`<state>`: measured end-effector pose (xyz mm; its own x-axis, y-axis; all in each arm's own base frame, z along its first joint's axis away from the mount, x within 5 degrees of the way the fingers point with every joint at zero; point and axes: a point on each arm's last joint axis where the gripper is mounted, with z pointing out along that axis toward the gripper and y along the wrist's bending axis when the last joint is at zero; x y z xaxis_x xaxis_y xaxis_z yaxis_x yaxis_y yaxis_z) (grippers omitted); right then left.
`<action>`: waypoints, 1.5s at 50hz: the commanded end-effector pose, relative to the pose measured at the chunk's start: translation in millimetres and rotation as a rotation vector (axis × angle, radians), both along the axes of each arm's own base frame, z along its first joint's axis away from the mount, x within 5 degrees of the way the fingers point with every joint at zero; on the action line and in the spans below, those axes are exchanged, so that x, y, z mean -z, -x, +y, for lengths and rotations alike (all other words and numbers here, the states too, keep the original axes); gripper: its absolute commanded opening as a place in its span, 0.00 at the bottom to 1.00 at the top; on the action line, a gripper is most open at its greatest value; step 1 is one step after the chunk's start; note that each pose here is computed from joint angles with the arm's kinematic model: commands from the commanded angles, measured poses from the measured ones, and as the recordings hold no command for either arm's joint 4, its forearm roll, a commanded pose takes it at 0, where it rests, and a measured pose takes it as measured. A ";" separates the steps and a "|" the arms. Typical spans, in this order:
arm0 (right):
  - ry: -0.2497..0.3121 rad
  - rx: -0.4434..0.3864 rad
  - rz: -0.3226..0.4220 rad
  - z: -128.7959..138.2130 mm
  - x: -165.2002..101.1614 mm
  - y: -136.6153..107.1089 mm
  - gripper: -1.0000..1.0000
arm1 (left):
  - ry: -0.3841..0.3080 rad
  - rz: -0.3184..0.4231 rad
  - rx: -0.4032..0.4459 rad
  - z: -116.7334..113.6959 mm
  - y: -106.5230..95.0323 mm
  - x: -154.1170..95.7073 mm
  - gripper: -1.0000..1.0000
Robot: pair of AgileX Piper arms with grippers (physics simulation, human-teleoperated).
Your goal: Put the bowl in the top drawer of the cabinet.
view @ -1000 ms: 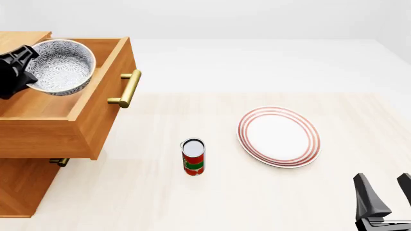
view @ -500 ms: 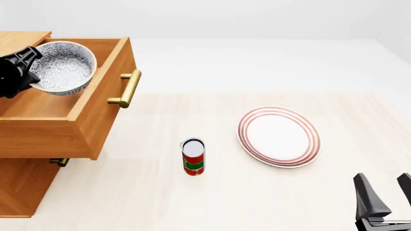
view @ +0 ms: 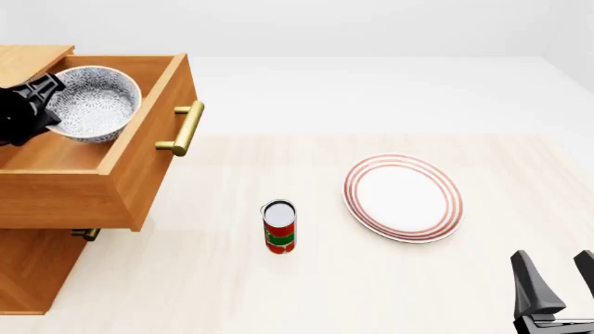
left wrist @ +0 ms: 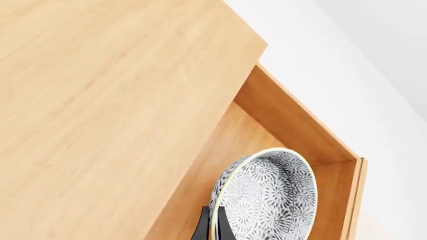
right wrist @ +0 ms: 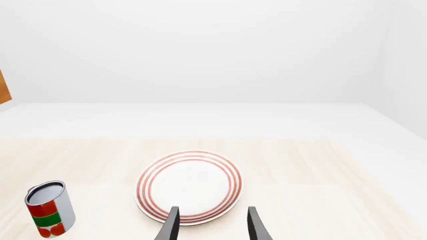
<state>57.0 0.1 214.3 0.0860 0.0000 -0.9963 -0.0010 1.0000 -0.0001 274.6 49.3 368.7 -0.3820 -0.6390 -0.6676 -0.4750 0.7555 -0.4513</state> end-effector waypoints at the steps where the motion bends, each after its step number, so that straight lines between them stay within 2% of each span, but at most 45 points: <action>1: 0.000 0.000 0.000 0.0 0.0 0.0 1.00 | -0.006 -0.004 0.004 0.8 -0.4 1.1 0.00; 45: 0.000 0.000 0.000 0.0 0.0 0.0 1.00 | -0.010 -0.001 0.008 0.8 -1.3 2.3 0.00; 46: 0.000 0.000 0.000 0.0 0.0 0.0 1.00 | -0.040 -0.074 0.029 -3.2 4.4 -19.8 1.00; 75: 0.000 0.000 0.000 0.0 0.0 0.0 1.00 | -0.042 -0.105 0.041 -8.3 12.3 -36.6 1.00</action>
<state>57.0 0.1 214.3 0.0860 0.0000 -0.9963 -0.0010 1.0000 -0.0001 266.1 43.2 397.5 -0.3428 -0.5978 -0.7246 -0.4068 0.7898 -0.4591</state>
